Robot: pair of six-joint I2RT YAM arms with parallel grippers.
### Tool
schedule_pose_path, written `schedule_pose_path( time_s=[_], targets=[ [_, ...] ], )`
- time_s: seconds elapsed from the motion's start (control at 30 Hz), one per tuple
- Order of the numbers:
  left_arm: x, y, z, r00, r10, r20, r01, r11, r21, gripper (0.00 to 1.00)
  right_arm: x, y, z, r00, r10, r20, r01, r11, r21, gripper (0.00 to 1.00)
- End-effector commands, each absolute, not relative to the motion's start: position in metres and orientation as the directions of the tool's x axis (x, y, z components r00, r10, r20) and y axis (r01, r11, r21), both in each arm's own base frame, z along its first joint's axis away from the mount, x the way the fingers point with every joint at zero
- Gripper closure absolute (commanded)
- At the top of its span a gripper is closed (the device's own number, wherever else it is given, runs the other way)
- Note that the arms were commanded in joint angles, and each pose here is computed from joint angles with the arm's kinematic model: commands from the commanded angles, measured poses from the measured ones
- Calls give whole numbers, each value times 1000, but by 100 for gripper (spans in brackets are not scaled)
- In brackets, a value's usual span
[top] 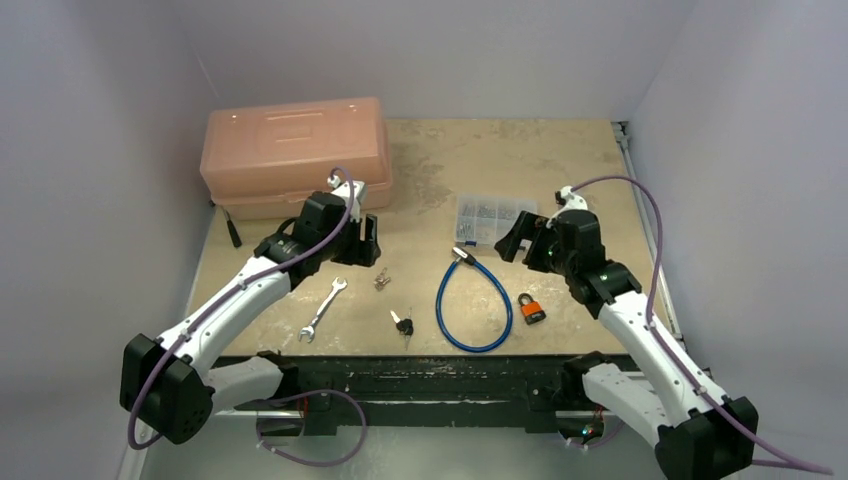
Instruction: Unlock with the key
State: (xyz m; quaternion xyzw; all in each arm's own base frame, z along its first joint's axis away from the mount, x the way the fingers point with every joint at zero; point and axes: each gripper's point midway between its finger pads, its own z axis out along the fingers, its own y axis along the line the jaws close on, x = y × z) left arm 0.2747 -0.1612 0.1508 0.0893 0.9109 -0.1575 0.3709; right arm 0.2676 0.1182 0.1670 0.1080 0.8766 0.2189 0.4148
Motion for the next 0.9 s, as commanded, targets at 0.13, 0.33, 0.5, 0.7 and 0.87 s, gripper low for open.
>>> schedule_pose_path(
  time_s=[0.13,0.33,0.5,0.7,0.87],
  targets=[
    [268,-189,160,-671,111,-733,384,898,-216,34,271,116,167,-648,361,-671,110,916,386,5],
    [268,-187,168,-651,103,-752,385,899,-210,34,266,111,161,-573,570,-589,374,821,431,3],
    [267,-187,172,-643,101,-759,390,897,-210,36,258,130,147,-567,709,-420,503,702,505,1],
    [269,-178,182,-617,81,-783,362,913,-190,36,257,134,111,-526,841,-127,633,487,602,2],
    [267,-177,188,-604,73,-794,365,911,-194,37,226,112,75,-424,903,-71,848,424,318,10]
  ],
)
